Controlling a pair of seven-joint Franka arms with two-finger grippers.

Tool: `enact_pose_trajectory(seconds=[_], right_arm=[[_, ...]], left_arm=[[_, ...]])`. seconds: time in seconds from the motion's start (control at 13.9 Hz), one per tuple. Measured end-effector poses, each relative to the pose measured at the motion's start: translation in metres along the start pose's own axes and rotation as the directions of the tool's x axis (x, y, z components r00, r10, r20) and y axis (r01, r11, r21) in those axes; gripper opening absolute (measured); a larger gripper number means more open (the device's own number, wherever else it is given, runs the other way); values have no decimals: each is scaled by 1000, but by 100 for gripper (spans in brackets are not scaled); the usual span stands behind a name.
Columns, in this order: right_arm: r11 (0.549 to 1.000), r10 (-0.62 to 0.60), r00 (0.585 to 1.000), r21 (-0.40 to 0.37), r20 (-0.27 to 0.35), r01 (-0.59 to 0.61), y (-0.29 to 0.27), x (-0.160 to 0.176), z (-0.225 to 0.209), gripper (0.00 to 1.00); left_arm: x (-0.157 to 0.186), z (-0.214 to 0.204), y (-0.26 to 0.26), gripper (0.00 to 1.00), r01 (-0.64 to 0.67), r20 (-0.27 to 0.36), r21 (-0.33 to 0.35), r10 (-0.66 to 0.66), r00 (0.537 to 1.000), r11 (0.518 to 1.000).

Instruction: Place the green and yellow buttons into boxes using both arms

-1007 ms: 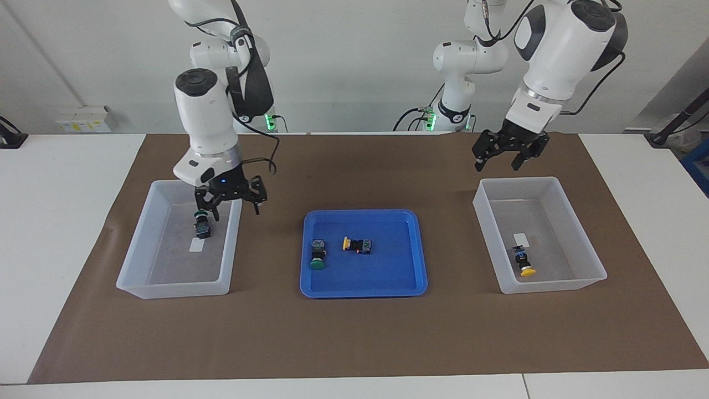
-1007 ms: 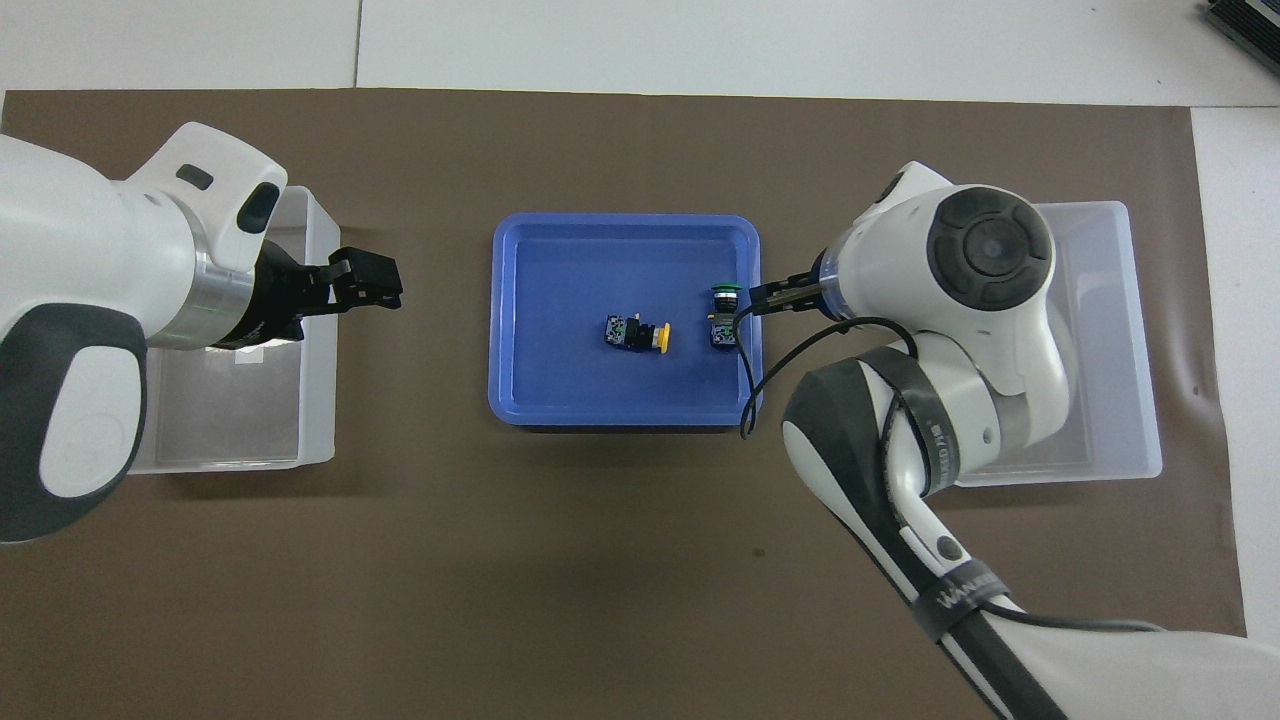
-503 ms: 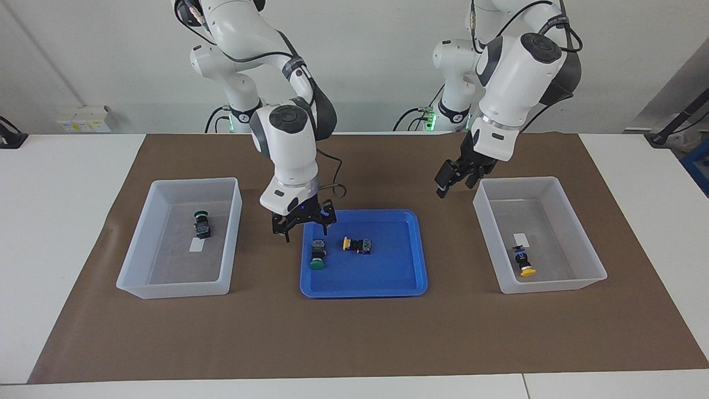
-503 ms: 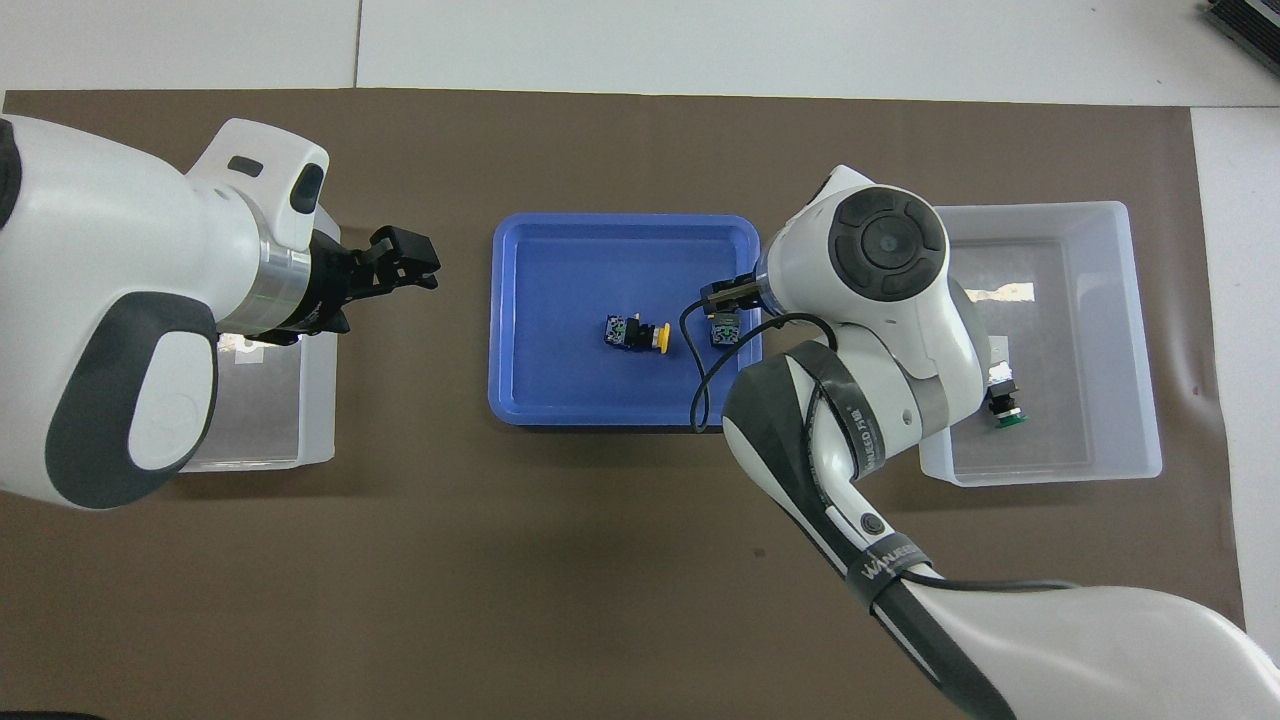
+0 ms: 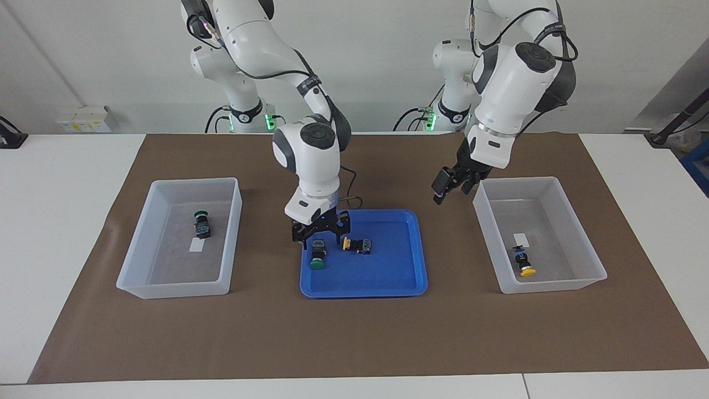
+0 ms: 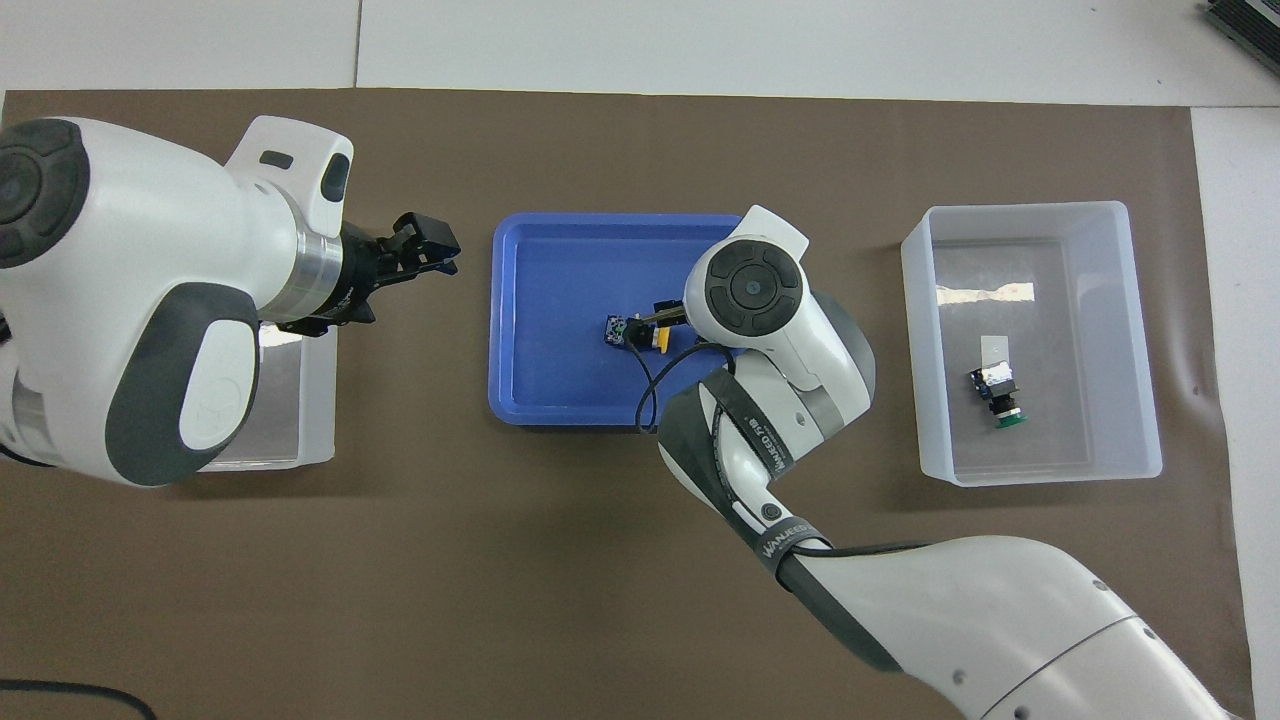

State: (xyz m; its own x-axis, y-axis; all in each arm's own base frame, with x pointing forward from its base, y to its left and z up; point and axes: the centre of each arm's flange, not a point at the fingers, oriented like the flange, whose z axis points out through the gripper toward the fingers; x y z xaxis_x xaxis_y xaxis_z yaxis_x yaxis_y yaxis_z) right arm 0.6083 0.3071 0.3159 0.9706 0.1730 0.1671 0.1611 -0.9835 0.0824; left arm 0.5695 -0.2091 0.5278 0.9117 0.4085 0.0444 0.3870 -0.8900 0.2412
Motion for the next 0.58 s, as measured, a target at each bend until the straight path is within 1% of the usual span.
enact_pose_trajectory(seconds=[0.29,0.43,0.58], right_arm=[[1000,4,1000,9,-5,-4,-1,-9,13,79],[1000,8,1000,8,-4,-8,-1,-10,13,76],[1000,10,1000,6,2,-10,-1,-11,16,54]], left_arm=[[2,6,-1,99,3,-21,-16,-3,1000,1000],[2,5,-1,99,3,-25,-19,-4,1000,1000],[3,4,0,100,3,-35,-28,-4,999,1000]])
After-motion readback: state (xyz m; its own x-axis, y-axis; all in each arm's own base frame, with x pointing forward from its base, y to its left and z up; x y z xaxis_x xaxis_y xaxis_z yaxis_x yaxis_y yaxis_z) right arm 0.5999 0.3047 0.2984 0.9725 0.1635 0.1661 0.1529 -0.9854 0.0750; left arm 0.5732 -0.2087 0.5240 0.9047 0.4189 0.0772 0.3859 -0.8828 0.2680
